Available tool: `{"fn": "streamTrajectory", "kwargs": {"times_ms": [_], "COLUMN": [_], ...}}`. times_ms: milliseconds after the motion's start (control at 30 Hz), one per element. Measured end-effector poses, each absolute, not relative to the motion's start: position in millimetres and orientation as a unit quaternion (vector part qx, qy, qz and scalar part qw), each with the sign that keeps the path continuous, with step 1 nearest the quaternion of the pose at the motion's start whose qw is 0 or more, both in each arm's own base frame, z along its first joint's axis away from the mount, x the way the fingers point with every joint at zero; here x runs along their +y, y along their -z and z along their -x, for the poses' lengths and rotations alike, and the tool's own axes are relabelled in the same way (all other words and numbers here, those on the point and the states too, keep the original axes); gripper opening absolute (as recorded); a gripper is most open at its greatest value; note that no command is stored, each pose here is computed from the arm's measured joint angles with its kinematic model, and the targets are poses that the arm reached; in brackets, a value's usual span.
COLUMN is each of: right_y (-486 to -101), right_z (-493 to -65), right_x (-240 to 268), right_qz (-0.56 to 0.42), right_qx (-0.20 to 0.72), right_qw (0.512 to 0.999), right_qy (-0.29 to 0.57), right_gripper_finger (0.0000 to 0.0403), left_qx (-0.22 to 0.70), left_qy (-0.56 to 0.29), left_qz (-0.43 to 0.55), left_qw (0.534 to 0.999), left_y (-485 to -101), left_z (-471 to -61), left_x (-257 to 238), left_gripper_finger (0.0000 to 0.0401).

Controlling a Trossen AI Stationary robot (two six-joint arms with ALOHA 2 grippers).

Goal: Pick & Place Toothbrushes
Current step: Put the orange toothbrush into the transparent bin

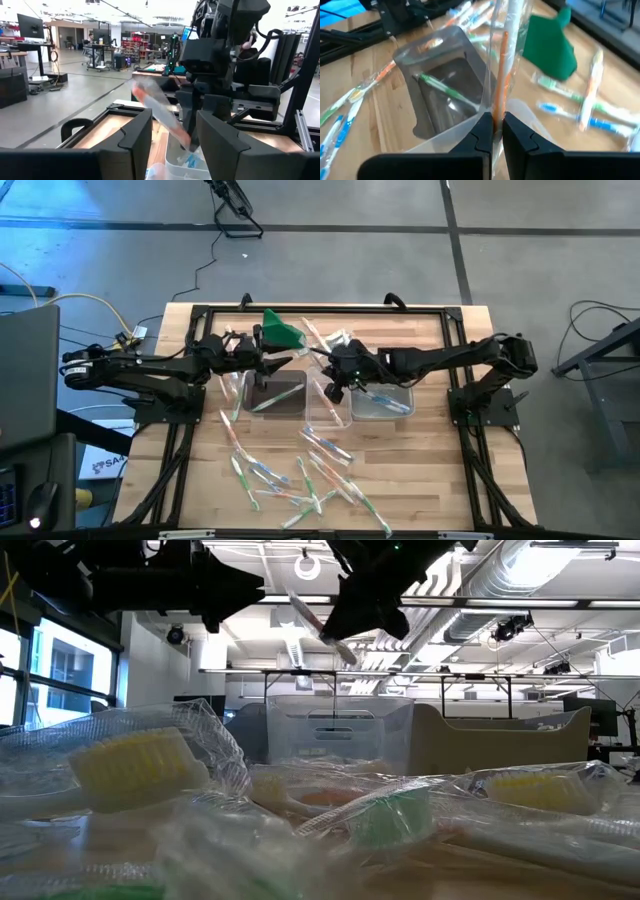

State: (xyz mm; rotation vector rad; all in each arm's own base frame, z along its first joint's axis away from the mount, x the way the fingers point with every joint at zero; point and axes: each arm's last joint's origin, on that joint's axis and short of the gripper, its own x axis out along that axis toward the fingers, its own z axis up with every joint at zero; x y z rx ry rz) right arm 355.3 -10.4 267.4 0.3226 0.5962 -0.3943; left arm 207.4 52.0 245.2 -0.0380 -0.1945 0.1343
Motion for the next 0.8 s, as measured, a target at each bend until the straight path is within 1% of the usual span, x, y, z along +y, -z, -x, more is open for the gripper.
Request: {"fn": "streamTrajectory", "kwargs": {"times_ms": [233, 567, 800], "right_y": [-264.9, -225.1, -215.2], "right_z": [-353.3, -368.3, -366.0], "right_x": [-0.6, 12.1, 14.8], "right_qz": [-0.207, -0.265, -0.316], "right_qx": [0.296, 0.334, 0.356], "right_qw": [0.910, 0.873, 0.840], "right_qy": [0.203, 0.238, 0.260], "right_gripper_finger": [0.0013, 0.0013, 0.0013], "left_qx": [-0.090, -0.080, -0.079], "left_qy": [-0.068, -0.069, -0.069], "left_qz": [0.020, 0.022, 0.023], "left_qw": [0.993, 0.994, 0.994], "left_y": [-244.0, -241.9, -241.8], "left_z": [-207.6, -207.9, -208.0], "left_x": [52.1, 52.2, 52.2], "left_gripper_finger": [0.0152, 0.0152, 0.0152]}}
